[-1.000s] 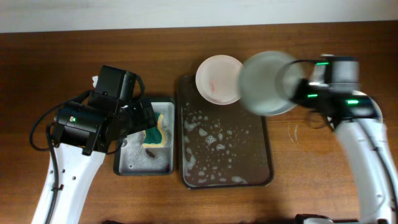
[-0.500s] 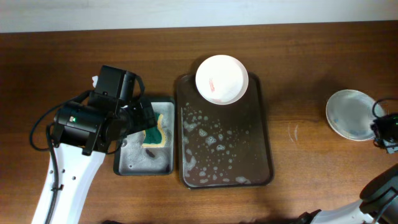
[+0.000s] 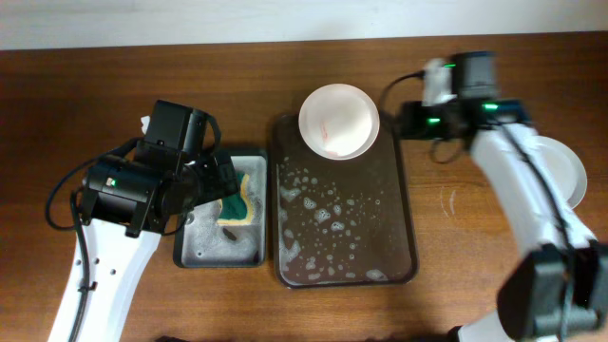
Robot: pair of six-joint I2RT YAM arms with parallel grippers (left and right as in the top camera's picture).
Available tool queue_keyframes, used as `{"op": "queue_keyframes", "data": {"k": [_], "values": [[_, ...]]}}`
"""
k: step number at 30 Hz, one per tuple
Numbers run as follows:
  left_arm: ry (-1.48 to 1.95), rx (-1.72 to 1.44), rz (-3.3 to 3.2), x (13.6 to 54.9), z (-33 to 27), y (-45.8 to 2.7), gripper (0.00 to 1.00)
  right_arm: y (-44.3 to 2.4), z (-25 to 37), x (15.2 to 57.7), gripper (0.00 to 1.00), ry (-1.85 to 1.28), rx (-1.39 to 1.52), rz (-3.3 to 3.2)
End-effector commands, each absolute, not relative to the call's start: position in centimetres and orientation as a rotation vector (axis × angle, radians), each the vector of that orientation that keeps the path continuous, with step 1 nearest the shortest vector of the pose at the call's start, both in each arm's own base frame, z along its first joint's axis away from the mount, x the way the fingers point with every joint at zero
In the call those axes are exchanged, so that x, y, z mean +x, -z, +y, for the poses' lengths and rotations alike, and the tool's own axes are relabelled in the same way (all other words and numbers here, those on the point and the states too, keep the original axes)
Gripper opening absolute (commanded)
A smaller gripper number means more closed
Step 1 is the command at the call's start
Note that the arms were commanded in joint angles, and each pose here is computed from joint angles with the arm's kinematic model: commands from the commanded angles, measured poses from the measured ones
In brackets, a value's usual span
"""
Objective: Clean dirty plates on tray and stack at the side
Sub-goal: 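Drag the pink plate to the tray center with the right gripper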
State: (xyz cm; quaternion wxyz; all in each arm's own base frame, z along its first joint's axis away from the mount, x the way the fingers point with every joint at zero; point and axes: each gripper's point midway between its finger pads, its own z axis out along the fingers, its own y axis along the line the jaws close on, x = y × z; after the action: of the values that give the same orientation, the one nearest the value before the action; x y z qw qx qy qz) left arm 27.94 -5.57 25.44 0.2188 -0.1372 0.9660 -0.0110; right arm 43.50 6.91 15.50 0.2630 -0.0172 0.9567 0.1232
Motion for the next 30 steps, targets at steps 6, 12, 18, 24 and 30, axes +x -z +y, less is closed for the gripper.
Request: {"op": "queue_keyframes", "data": {"k": [6, 12, 18, 24, 30], "values": [[0.04, -0.382, 2.658, 27.8, -5.5, -25.8, 0.99, -4.3, 9.8, 49.7, 0.57, -0.234, -0.137, 2.579], [0.04, -0.382, 2.658, 27.8, -5.5, -25.8, 1.0, -0.9, 10.3, 50.2, 0.17, -0.242, -0.138, 2.6], [0.04, -0.382, 2.658, 27.8, -5.5, -25.8, 1.0, -4.5, 9.9, 46.9, 0.04, -0.273, 0.011, 2.702], [0.04, -0.382, 2.658, 27.8, -5.5, -25.8, 0.99, -11.4, 8.6, 37.8, 0.04, -0.255, 0.112, 2.887], [0.04, -0.382, 2.658, 27.8, -5.5, -25.8, 1.0, -8.4, 7.7, 31.5, 0.04, -0.207, 0.443, 3.101]]}}
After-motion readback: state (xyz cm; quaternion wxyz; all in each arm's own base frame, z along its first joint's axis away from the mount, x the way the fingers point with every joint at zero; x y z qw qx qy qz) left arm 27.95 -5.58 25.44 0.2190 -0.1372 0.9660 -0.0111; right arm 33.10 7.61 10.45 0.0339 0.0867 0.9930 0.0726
